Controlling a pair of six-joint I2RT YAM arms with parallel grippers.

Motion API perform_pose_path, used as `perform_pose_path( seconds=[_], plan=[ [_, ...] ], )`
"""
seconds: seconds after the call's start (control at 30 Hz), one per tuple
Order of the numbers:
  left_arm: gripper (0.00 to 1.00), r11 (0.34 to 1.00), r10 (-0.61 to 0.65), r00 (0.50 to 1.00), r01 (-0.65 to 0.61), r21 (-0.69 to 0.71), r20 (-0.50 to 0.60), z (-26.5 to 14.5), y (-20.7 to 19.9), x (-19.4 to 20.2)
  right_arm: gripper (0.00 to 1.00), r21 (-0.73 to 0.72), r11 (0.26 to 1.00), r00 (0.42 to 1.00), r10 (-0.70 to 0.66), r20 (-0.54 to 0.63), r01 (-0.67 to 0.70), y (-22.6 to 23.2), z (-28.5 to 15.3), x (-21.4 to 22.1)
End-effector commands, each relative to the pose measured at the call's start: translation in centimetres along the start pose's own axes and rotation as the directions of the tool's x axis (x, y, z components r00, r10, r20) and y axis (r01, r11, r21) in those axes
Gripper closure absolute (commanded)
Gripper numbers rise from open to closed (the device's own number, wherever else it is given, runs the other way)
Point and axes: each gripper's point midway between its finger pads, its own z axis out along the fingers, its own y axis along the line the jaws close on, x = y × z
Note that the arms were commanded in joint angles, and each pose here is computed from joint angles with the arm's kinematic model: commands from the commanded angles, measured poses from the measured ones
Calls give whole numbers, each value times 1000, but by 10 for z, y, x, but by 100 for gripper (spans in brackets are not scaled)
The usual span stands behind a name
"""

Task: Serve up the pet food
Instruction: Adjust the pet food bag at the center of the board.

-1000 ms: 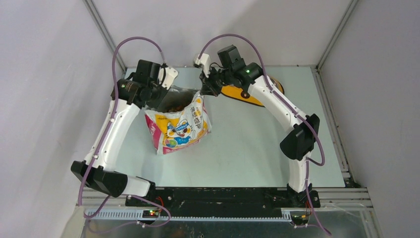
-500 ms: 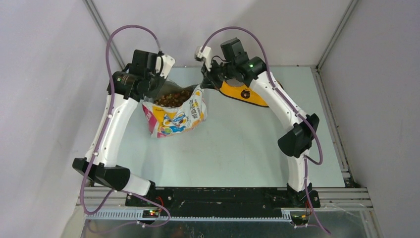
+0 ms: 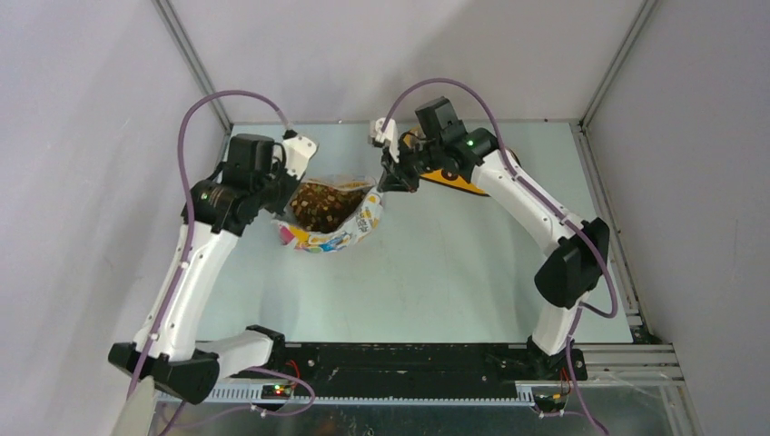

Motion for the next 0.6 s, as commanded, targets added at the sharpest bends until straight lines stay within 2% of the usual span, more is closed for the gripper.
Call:
perform_pose_path(
  seconds=[0.0,0.07,0.13,0.27,0.43,0.57],
  plan=[
    [100,998,-6,974,21,-64,228,-45,17,-34,89,-67,993,994,-94,54,97,37,-9,-22],
    [100,999,-25,967,36,-39,252,-51,13,-39,83,-51,994,993,-93,66,97,37,-14,-31],
    [100,999,-33,967,38,-11,251,-51,8,-39,69,-33,995,994,-88,72,91,37,-19,-38],
    [100,1000,-28,977,25,16,210,-38,-6,-31,56,13,997,994,-79,75,78,36,-26,-43],
    [100,987,-62,984,86,-138,169,-25,19,-32,45,152,988,997,-48,65,38,13,-34,-41],
    [100,963,-128,980,160,-218,151,-19,45,-46,39,254,966,993,12,121,-42,-15,-59,-51]
  ],
)
